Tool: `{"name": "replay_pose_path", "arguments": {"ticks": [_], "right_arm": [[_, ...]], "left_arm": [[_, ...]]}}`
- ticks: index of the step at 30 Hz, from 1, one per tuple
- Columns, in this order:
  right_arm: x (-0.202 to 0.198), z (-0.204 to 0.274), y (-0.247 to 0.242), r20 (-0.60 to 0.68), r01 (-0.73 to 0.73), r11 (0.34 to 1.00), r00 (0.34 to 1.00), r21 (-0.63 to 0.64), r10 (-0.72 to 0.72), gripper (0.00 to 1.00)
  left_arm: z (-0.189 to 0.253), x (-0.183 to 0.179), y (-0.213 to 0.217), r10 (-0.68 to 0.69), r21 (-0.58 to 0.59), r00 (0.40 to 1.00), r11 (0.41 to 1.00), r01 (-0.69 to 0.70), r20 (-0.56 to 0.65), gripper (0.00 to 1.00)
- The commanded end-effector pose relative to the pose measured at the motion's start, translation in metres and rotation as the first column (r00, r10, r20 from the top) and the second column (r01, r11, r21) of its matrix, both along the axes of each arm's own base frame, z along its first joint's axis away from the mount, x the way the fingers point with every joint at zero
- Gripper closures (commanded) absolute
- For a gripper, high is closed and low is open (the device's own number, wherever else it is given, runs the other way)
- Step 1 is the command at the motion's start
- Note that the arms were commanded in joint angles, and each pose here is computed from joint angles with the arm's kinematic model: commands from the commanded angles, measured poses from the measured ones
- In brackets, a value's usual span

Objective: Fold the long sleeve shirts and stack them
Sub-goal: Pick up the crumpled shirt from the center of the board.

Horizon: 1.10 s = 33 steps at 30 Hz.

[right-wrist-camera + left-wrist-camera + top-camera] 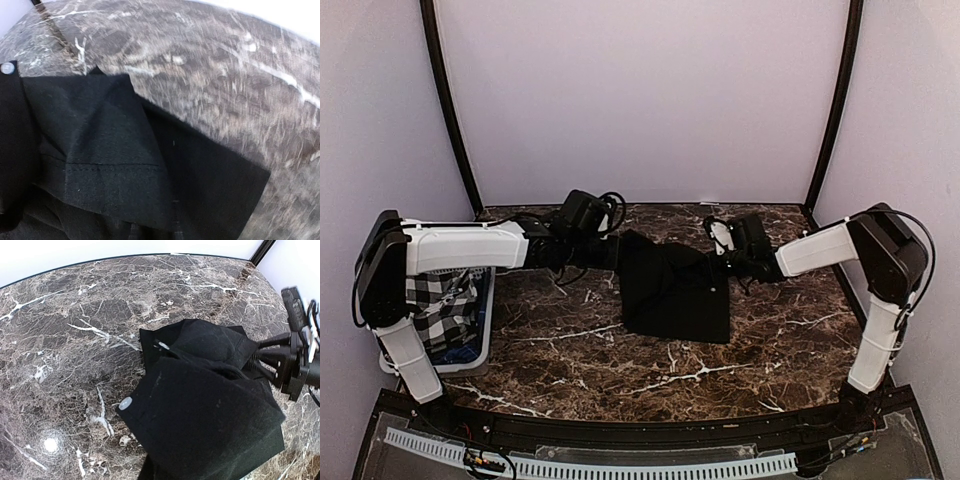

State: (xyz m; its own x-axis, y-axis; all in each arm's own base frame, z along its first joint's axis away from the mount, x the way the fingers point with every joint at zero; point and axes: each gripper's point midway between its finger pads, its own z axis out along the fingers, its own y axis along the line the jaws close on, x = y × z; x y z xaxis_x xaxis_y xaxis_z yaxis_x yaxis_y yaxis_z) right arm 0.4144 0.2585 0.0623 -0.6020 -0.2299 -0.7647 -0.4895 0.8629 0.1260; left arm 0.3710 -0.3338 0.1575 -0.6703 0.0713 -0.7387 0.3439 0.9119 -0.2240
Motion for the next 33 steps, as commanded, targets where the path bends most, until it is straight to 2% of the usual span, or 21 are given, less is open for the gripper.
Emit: {"name": "replay_pose_path", "arguments": {"ticks": [1, 7, 12, 14, 16, 20, 26, 29, 33], "right_arm": [[0.025, 0.049, 0.005, 0.134, 0.045, 0.995, 0.989, 0.088, -0.057, 1.0], [0.022, 0.109, -0.007, 0.199, 0.091, 0.99, 0.974, 0.112, -0.112, 1.0], [0.01, 0.205, -0.02, 0.327, 0.102, 0.982, 0.933, 0.159, -0.15, 1.0], [0.001, 0.247, -0.028, 0.385, 0.105, 0.977, 0.907, 0.186, -0.171, 1.0], [-0.013, 0.293, -0.037, 0.447, 0.097, 0.971, 0.874, 0.22, -0.188, 1.0], [-0.055, 0.384, -0.059, 0.563, 0.049, 0.954, 0.798, 0.297, -0.216, 1.0], [-0.129, 0.488, -0.095, 0.679, -0.058, 0.919, 0.693, 0.389, -0.244, 1.0], [-0.161, 0.522, -0.109, 0.708, -0.108, 0.906, 0.664, 0.409, -0.24, 1.0], [-0.175, 0.545, -0.12, 0.703, -0.098, 0.904, 0.665, 0.417, -0.253, 1.0]], "left_arm": [[0.053, 0.004, 0.001, -0.022, -0.046, 0.995, 0.999, 0.027, 0.101, 1.0], [0.112, 0.001, -0.001, -0.102, -0.047, 0.966, 0.992, 0.117, 0.236, 1.0], [0.189, -0.023, -0.009, -0.23, -0.071, 0.896, 0.958, 0.276, 0.379, 1.0], [0.223, -0.041, -0.013, -0.294, -0.073, 0.846, 0.93, 0.361, 0.446, 1.0], [0.258, -0.069, -0.02, -0.38, -0.071, 0.768, 0.874, 0.48, 0.516, 1.0], [0.32, -0.12, -0.018, -0.47, -0.031, 0.609, 0.775, 0.631, 0.64, 1.0], [0.384, -0.178, -0.008, -0.504, -0.018, 0.435, 0.638, 0.77, 0.747, 1.0], [0.404, -0.193, 0.0, -0.478, -0.04, 0.401, 0.604, 0.796, 0.782, 1.0], [0.421, -0.182, 0.014, -0.386, -0.087, 0.435, 0.659, 0.747, 0.813, 1.0]]}}
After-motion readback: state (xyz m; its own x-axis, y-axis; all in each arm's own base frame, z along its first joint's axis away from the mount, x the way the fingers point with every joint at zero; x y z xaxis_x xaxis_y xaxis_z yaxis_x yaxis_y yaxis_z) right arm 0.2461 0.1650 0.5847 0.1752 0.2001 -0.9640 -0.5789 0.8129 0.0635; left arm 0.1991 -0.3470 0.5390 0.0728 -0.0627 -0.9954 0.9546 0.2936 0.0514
